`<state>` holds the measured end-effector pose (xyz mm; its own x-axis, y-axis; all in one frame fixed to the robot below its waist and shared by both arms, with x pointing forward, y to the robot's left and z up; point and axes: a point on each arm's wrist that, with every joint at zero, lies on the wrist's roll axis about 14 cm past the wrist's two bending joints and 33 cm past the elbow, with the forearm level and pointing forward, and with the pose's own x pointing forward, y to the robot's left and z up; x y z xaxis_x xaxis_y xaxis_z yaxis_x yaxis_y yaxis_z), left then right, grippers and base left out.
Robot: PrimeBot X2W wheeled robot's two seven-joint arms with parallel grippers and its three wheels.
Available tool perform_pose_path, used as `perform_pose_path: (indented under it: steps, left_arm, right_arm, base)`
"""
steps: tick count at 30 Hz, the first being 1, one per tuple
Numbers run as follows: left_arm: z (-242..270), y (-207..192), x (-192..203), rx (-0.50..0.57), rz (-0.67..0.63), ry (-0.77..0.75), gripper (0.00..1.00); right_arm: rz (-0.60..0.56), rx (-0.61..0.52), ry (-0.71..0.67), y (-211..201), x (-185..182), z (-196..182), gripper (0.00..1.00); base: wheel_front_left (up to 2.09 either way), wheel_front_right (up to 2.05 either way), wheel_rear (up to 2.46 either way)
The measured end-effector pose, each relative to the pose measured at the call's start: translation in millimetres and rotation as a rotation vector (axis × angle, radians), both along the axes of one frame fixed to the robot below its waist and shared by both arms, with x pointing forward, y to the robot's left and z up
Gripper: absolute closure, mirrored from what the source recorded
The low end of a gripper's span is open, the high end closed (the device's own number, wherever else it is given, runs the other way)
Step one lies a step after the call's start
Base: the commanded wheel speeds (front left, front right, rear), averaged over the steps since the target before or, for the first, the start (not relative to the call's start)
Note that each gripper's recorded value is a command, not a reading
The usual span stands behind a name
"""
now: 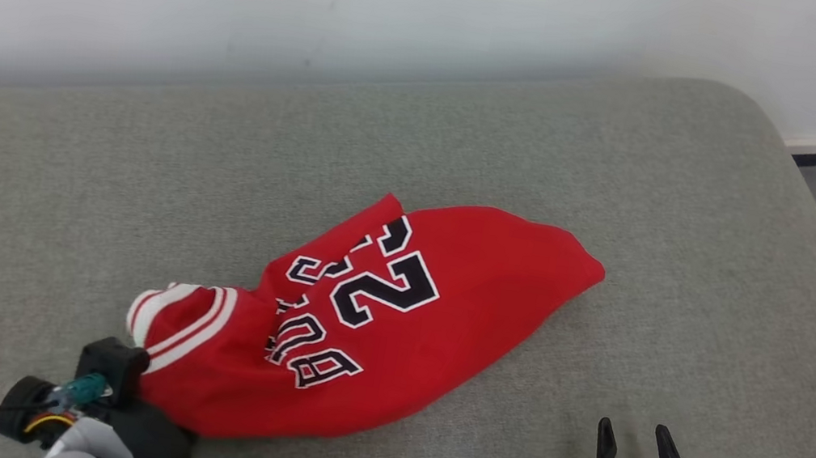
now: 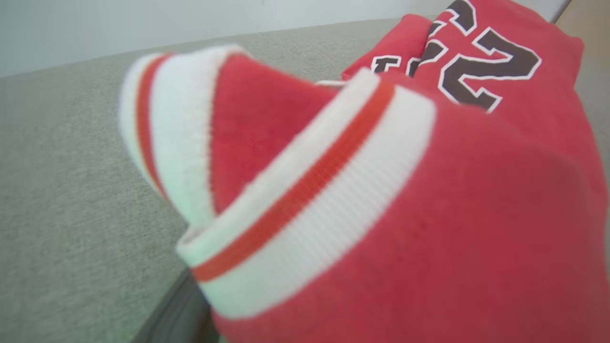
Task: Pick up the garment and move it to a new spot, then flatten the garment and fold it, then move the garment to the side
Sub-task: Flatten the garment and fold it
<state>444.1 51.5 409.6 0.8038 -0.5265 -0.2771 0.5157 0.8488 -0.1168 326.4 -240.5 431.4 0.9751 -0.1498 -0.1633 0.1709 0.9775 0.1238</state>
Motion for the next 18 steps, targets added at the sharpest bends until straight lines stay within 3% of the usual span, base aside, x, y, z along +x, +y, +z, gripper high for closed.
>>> perform_pose_path:
  steps: [1, 2, 3, 4, 12, 18]
  left_arm:
    - [-3, 2, 2, 0.012, -0.002, 0.005, 0.0]
    - [-7, 1, 1, 0.023, -0.009, 0.015, 0.46]
    - [-10, -1, 0, 0.034, -0.02, 0.021, 0.68]
    - [-11, -5, -1, 0.034, -0.031, 0.024, 1.0]
    - [7, -11, 0, 0.0, -0.038, -0.025, 1.0]
    - [13, 9, -29, -0.025, 0.003, -0.047, 1.0]
  right_arm:
    - [-0.007, 0.0, 0.003, -2, -2, -1, 0.0]
    - [-0.014, -0.001, 0.006, -4, -3, -1, 0.0]
    - [-0.02, -0.002, 0.008, -5, -5, -2, 0.0]
    - [-0.026, -0.002, 0.008, -7, -6, -2, 0.0]
    - [-0.04, 0.003, 0.02, -10, -14, -6, 0.0]
    - [0.004, 0.015, 0.015, 4, -11, -6, 0.0]
  base:
    - [0.0, 0.0, 0.0]
    - [0.0, 0.0, 0.0]
    - [0.0, 0.0, 0.0]
    - [0.0, 0.0, 0.0]
    - [0.0, 0.0, 0.0]
    - [0.0, 0.0, 0.0]
